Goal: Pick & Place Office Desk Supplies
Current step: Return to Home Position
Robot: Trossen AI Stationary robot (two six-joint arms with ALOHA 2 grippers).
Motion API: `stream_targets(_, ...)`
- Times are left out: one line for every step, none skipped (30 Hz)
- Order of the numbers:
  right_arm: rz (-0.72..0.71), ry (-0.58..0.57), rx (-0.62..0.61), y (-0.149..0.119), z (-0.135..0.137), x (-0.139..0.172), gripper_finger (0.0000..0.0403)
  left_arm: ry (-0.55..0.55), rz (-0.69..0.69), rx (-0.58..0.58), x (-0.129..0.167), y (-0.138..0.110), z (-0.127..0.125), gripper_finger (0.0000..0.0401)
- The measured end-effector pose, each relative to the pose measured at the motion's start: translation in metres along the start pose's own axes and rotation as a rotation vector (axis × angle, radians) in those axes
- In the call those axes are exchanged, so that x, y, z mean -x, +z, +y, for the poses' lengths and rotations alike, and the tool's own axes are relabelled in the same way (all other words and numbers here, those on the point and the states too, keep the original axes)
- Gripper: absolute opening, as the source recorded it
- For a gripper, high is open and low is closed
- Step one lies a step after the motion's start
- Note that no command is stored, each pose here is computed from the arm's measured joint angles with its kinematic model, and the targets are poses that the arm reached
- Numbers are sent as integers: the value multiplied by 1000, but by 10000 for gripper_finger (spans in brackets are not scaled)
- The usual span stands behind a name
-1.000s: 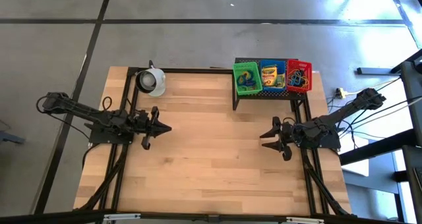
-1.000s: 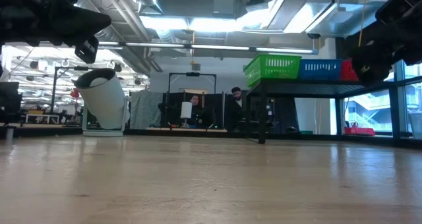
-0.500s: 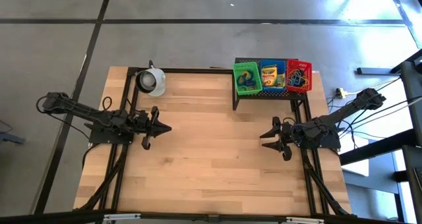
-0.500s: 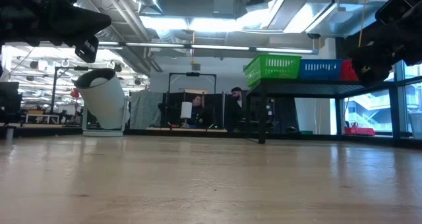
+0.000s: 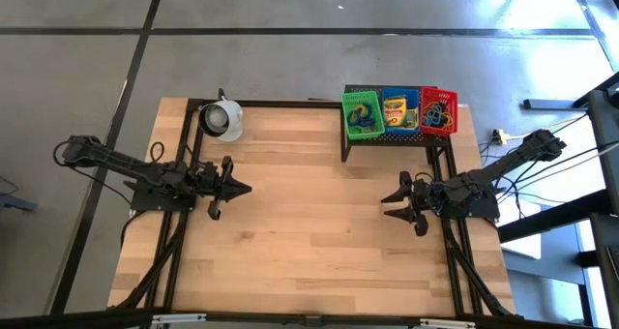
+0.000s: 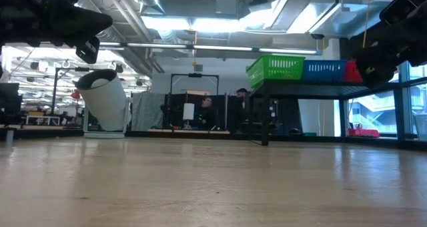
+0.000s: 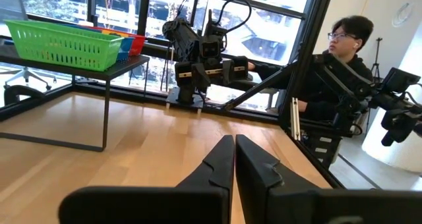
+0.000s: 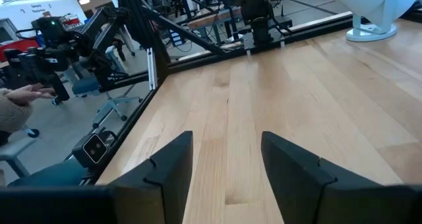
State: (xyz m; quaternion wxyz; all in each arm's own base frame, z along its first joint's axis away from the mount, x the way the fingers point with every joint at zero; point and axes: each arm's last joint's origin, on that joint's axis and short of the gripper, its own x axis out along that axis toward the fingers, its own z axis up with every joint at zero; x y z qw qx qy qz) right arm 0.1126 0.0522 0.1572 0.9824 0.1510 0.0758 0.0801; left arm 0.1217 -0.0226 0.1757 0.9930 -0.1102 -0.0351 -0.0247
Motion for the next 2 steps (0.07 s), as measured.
stream_targets(-1, -1, 0, 0, 0, 0, 181, 0, 0, 0, 0, 0, 0, 7)
stream_targets(-1, -2, 0, 0, 0, 0, 181, 0, 0, -1, 0, 0, 0, 8)
